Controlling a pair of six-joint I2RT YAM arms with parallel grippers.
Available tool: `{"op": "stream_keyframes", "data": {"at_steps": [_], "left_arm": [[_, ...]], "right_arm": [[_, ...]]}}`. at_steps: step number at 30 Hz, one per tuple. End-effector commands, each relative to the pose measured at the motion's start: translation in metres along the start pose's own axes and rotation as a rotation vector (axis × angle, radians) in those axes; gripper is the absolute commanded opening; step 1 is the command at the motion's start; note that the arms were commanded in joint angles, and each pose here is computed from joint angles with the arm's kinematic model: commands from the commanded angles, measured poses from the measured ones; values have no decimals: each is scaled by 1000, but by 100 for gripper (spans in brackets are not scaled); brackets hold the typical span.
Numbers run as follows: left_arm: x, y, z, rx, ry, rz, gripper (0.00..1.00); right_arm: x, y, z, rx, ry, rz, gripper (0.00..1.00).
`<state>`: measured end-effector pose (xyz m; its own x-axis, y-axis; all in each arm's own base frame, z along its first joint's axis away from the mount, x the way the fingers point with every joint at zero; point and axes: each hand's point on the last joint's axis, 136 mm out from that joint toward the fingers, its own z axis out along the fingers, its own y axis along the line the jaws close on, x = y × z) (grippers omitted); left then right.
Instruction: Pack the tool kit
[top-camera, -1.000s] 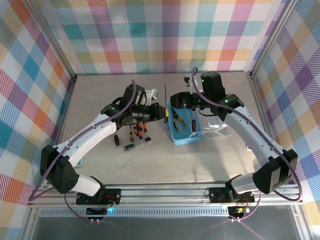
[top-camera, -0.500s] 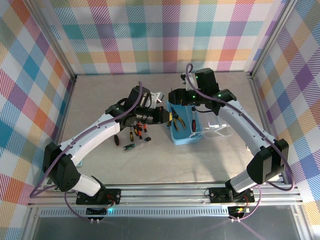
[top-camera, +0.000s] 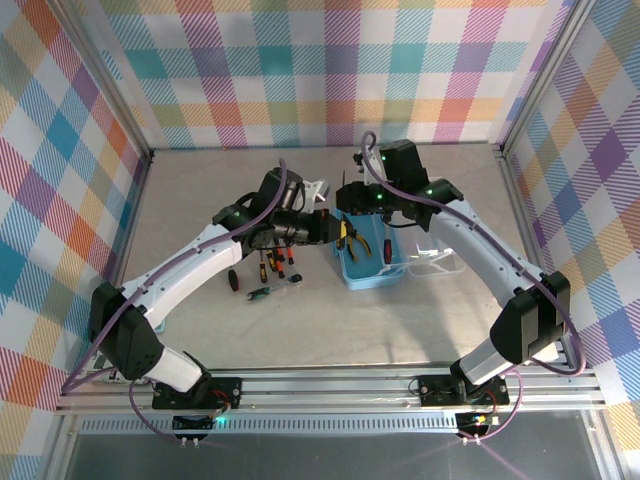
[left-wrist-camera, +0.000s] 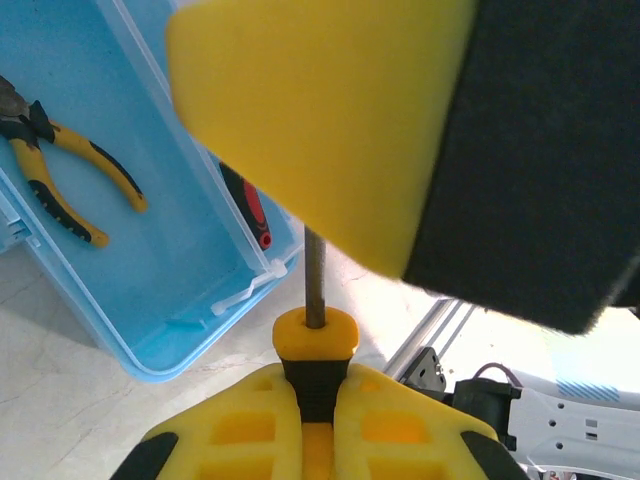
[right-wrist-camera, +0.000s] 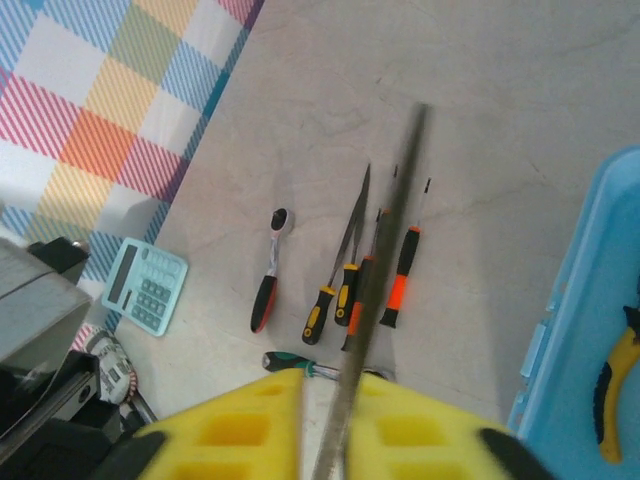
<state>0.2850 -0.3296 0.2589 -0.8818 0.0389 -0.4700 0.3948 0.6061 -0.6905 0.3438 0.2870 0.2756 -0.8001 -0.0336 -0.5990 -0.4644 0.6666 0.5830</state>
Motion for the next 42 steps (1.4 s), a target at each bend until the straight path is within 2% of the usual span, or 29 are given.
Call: {"op": "stream_keyframes", "data": {"at_steps": [1, 3, 4, 6, 9, 12, 18, 22, 27, 39, 40, 42], "left_arm": [[-4, -7, -1, -4, -1, 30, 12], [-6, -7, -4, -22, -4, 43, 29], [-7, -6, -6, -35, -8, 49, 40], [-12, -1, -11, -75, -19, 66, 66], [-21, 17, -21, -147, -41, 52, 88], [-28, 48, -36, -232, -67, -2, 100], [-21, 154, -77, -549, -83, -198, 100], [-11, 197, -96, -732, -64, -236, 100], [-4, 210, -88, -752, -37, -235, 100], [5, 222, -67, -723, 22, -207, 100], [4, 222, -67, -723, 27, -202, 100], [3, 222, -68, -729, 33, -192, 100]], "right_arm": [[-6, 4, -6, 7, -13, -27, 7], [-8, 0, -11, 22, -13, -27, 0], [-10, -3, -14, 29, -14, -28, 0], [-16, -13, -26, 59, -18, -35, 0], [-27, -37, -49, 131, -28, -44, 0], [-35, -69, -75, 245, -25, -62, 0], [-35, -134, -112, 509, 53, -90, 0], [-24, -170, -105, 615, 136, -89, 0], [-13, -206, -89, 700, 212, -82, 0], [9, -244, -48, 702, 325, -22, 0], [11, -245, -46, 700, 332, -18, 1], [14, -247, -43, 696, 340, -9, 12]]}}
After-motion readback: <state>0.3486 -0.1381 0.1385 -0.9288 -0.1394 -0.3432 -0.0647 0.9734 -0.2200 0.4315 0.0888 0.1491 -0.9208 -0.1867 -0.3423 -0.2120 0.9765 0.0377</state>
